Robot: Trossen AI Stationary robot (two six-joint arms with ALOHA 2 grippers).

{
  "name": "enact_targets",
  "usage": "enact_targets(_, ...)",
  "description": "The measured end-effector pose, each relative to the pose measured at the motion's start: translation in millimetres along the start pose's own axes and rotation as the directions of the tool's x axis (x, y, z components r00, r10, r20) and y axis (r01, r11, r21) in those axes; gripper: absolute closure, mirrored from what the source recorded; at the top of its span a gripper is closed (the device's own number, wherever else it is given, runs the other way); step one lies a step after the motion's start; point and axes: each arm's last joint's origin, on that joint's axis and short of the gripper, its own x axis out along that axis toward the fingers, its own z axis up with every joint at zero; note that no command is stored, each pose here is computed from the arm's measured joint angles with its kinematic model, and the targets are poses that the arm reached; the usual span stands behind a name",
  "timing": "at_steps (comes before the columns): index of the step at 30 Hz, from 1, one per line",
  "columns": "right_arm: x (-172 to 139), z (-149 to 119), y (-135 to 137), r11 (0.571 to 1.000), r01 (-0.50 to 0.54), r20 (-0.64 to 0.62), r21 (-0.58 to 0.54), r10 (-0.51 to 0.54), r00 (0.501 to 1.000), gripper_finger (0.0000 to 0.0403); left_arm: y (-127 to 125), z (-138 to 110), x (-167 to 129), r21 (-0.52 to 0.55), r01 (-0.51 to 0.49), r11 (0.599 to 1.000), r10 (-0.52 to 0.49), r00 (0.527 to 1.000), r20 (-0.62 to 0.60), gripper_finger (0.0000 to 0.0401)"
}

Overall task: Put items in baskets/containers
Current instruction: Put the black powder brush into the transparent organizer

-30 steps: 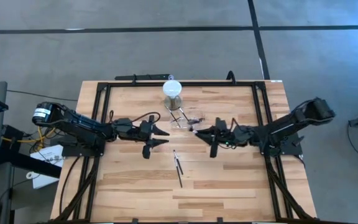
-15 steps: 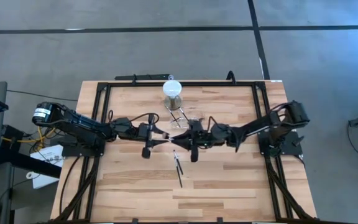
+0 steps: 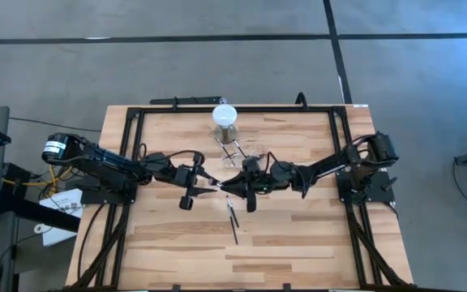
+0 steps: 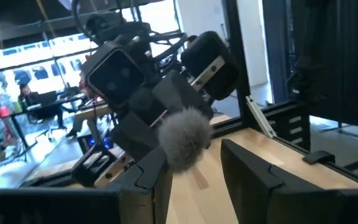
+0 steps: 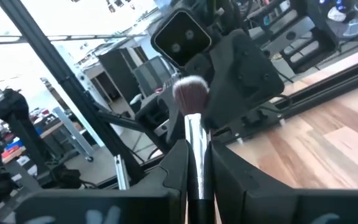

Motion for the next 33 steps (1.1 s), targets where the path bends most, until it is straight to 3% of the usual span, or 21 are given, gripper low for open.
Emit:
enact_targets(14, 0.0, 1.7, -0.8, 1.000, -0.004, 0.012, 0.000, 0.004, 1.000, 0.0361, 0.9, 2.2, -0.1, 0.014, 0.004, 1.000, -0.004, 1.000, 0.026, 0.0274)
enact_targets(27, -0.2, 2.0, -0.3, 1.000, -0.010, 0.012, -0.003, 0.010, 1.000, 0.0357, 0.9, 2.6, -0.1, 0.018, 0.009, 1.000, -0.009, 0.999, 0.031, 0.0377)
enact_targets(33, -0.4, 3.9, -2.5, 1.000, -0.002, 0.019, -0.009, 0.002, 1.000, 0.0336, 1.3, 3.1, -0.2, 0.015, -0.004, 1.000, 0.003, 0.999, 0.034, 0.0381)
